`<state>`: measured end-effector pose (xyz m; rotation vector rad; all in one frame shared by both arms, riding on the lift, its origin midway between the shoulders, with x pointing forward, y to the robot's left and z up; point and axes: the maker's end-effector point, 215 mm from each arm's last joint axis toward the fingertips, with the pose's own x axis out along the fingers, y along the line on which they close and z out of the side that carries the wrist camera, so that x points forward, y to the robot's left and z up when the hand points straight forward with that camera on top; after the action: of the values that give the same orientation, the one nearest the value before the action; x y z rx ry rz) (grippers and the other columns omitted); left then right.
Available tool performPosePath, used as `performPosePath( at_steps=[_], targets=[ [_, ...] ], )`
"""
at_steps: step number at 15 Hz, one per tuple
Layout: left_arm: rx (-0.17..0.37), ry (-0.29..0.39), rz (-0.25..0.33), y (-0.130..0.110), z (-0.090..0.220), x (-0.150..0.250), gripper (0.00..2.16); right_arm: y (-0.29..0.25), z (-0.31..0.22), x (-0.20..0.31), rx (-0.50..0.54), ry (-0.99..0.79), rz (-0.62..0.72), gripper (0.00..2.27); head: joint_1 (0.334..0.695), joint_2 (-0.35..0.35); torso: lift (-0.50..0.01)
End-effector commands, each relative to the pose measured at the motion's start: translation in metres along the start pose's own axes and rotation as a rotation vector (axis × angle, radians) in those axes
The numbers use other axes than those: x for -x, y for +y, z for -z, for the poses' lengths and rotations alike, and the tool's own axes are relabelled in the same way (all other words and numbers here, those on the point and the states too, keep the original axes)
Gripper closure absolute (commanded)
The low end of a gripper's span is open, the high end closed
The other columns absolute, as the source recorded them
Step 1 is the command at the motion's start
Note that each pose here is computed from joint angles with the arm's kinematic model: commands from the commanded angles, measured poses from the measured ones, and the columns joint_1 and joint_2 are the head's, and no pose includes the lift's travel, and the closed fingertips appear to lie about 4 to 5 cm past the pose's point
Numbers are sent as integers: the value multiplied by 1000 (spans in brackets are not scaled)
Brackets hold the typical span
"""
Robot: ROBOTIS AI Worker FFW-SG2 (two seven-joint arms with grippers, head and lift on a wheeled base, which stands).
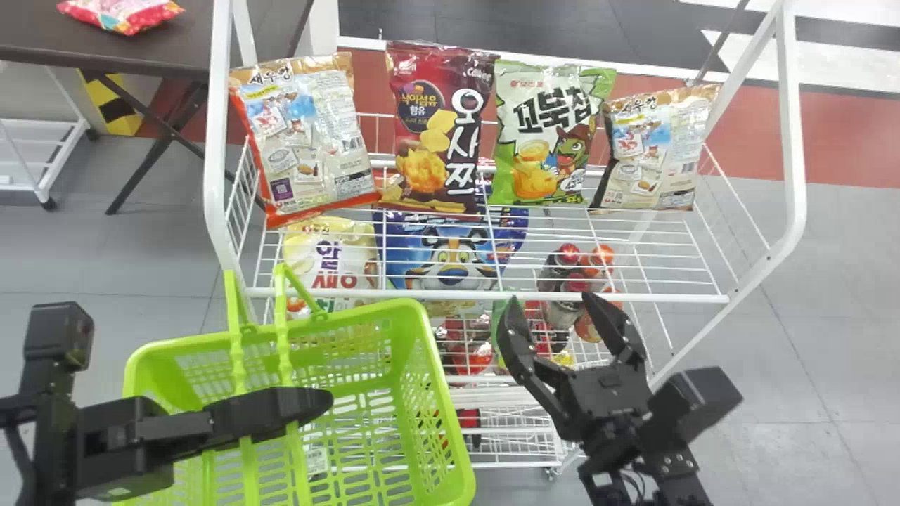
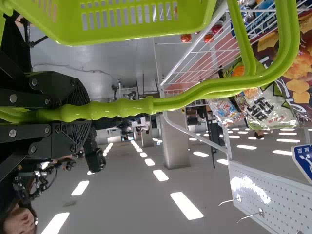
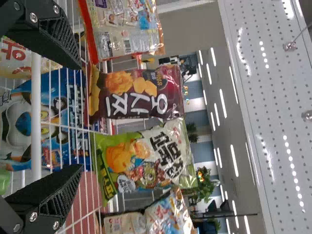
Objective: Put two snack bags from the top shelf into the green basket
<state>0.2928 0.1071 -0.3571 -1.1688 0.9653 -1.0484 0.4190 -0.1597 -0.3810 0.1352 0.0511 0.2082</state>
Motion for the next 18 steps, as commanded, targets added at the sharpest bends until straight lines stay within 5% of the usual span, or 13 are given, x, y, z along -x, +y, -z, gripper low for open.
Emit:
performPosePath(
  at_steps=[1, 11, 18],
  targets=[
    [5, 5, -2, 1, 3, 0, 2142, 24, -4, -35, 19, 9, -43, 87, 695, -89, -1],
    [8, 6, -12, 3, 6, 1, 2142, 110, -10, -166, 137, -7, -153, 76, 695, 100, -1],
    [-3, 40, -19, 5, 6, -12, 2142, 132, 5, -220, 241, 34, -229, 63, 695, 139, -1]
  ],
)
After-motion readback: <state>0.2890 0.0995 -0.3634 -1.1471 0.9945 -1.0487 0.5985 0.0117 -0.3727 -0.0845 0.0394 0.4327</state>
